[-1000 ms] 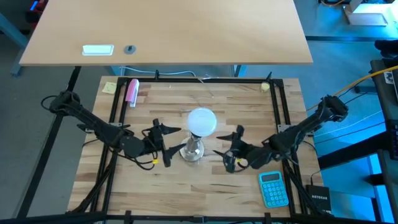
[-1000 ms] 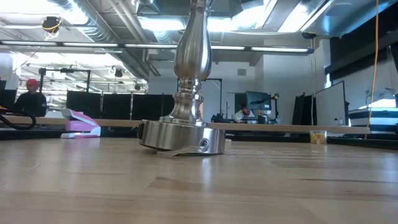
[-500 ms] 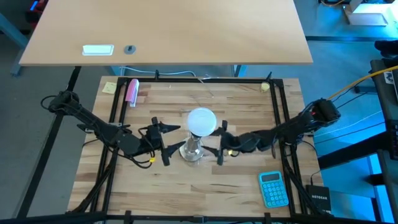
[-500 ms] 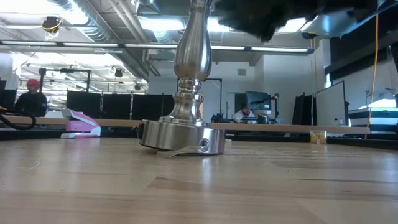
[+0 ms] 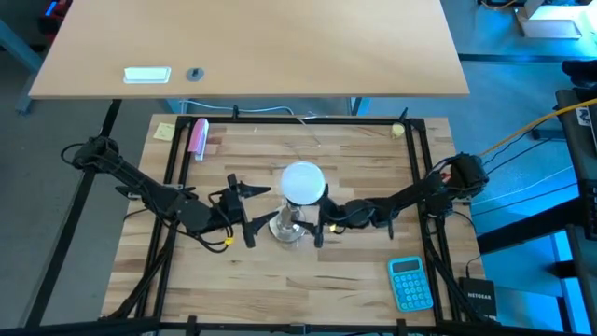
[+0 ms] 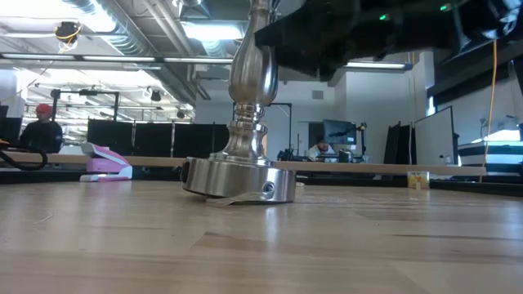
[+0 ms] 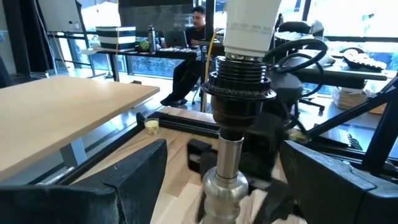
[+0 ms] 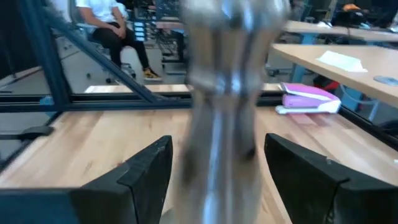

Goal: Screw lightbulb
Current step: Insert the light bulb into the lamp

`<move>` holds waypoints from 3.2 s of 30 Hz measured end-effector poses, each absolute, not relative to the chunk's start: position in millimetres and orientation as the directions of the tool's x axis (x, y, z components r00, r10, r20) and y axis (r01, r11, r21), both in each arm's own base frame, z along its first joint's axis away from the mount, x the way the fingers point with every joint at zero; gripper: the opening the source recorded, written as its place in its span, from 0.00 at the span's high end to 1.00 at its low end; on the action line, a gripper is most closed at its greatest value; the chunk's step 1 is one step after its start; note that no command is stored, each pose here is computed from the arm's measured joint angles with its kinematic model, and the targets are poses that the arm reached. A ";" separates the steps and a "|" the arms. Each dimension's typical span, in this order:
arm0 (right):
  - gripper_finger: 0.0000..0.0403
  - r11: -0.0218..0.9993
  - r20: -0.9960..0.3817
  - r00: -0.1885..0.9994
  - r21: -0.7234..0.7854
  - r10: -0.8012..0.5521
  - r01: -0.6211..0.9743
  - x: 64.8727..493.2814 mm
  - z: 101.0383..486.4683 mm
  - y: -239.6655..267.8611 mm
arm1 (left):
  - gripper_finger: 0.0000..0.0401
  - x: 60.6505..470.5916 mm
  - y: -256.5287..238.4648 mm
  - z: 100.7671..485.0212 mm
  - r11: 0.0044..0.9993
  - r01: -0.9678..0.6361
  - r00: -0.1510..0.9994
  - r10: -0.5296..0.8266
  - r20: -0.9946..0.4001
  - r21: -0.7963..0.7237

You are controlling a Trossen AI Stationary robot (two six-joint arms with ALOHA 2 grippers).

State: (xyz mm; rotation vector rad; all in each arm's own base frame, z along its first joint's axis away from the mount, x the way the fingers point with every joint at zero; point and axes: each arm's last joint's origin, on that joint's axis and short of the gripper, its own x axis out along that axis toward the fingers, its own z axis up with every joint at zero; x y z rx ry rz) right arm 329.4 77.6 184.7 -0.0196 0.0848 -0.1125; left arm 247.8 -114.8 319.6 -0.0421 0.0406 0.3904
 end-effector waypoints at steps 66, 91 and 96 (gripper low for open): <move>0.66 0.969 -0.078 0.967 -0.062 -0.244 0.239 357.2 205.6 74.2 | 0.59 331.8 -139.1 379.2 0.669 -0.721 0.684 0.729 0.028 0.180; 0.66 0.993 -0.014 0.995 -0.061 0.102 -0.103 345.1 241.7 100.2 | 0.67 293.1 -130.4 405.7 0.938 -0.324 0.941 0.333 -0.063 0.123; 0.66 0.953 -0.050 0.954 -0.046 0.296 -0.298 350.7 258.4 108.3 | 0.67 296.2 -129.0 408.1 0.985 -0.078 0.993 0.090 -0.072 0.156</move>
